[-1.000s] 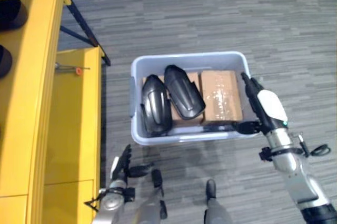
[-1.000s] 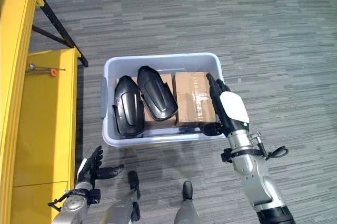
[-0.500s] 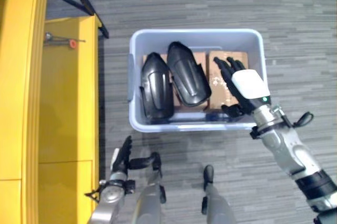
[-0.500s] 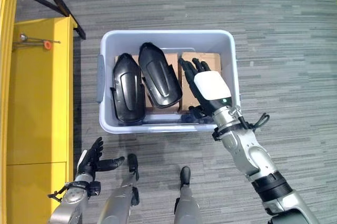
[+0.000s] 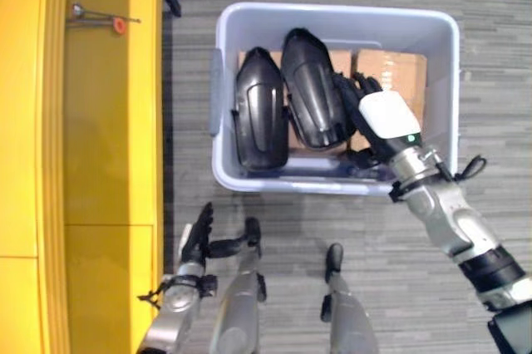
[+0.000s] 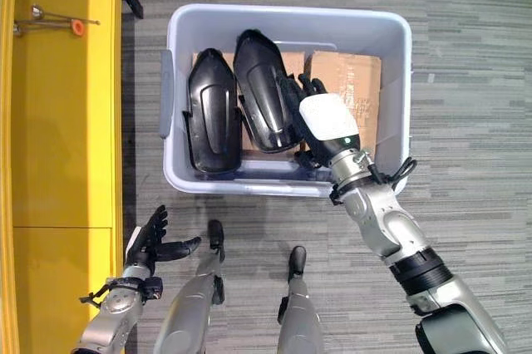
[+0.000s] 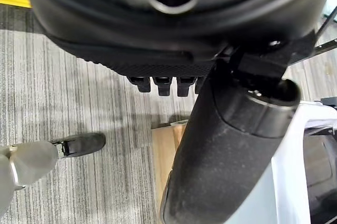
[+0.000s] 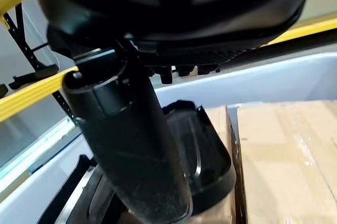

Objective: Move parts from the plastic box to the shelf.

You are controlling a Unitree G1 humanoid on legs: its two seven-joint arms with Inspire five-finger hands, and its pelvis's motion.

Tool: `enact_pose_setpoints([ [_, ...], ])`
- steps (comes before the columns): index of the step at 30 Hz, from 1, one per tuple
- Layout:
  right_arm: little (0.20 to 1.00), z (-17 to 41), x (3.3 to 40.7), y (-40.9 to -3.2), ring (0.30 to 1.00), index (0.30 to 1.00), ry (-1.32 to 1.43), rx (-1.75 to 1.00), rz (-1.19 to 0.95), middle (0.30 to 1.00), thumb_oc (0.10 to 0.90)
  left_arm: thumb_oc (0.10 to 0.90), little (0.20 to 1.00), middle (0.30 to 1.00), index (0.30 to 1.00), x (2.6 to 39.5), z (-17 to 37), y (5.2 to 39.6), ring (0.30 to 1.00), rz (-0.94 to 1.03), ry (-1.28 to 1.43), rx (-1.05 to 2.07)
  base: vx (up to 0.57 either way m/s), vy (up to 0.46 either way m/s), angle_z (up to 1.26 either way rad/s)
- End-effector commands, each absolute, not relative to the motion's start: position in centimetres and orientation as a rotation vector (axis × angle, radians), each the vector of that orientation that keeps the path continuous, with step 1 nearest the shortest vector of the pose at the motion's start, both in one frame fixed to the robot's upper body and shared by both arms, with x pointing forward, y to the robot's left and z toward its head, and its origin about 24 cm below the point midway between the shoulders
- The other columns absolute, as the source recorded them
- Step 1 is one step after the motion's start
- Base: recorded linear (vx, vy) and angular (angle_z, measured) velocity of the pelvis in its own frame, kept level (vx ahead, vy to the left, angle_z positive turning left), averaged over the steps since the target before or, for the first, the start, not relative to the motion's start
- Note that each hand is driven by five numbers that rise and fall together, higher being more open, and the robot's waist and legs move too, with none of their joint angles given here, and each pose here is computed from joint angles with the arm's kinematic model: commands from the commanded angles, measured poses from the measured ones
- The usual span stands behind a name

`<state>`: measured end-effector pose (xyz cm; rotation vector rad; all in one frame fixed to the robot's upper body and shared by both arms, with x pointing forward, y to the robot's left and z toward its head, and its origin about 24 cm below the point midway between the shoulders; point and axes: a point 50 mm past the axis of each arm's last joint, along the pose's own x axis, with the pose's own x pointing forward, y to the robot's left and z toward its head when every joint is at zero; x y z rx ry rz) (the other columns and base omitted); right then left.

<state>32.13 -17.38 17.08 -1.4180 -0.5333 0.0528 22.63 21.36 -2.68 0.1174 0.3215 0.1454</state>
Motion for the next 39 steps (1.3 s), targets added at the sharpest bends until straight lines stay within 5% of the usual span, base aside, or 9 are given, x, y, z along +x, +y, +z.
enact_pose_setpoints([
  [1,1.0,21.6,32.4,-17.2,1.0,1.0,-0.723,-1.452,-0.09,1.0,0.9,0.9,1.0,1.0,1.0,23.4,-0.4,21.7,1.0,0.179,0.185,0.099,0.0,0.0,0.0],
  [20,1.0,20.7,34.1,-17.0,1.0,1.0,-0.659,-1.436,-0.11,1.0,0.9,0.9,1.0,1.0,1.0,24.1,0.4,21.2,1.0,0.178,0.146,0.076,0.0,-0.005,0.02],
  [36,1.0,18.9,37.8,-18.1,1.0,1.0,-0.451,-1.726,-0.065,1.0,0.9,0.9,1.0,1.0,1.0,25.1,1.7,20.6,1.0,0.152,0.08,0.058,0.0,-0.004,0.03],
  [37,0.492,18.3,37.9,-18.3,0.492,0.492,-0.419,-1.74,-0.047,0.492,0.537,0.9,1.0,1.0,1.0,25.1,1.6,20.5,1.0,0.149,0.082,0.056,0.0,0.0,0.0],
  [38,0.492,18.1,38.1,-18.5,0.492,0.492,-0.399,-1.739,-0.049,0.492,0.537,0.9,1.0,1.0,1.0,25.2,1.7,20.4,1.0,0.146,0.077,0.054,0.0,0.0,0.0],
  [39,0.3,17.8,38.2,-18.7,0.3,0.3,-0.376,-1.75,-0.044,0.3,0.4,0.9,1.0,1.0,1.0,25.3,1.7,20.4,1.0,0.144,0.076,0.054,0.0,0.0,0.0],
])
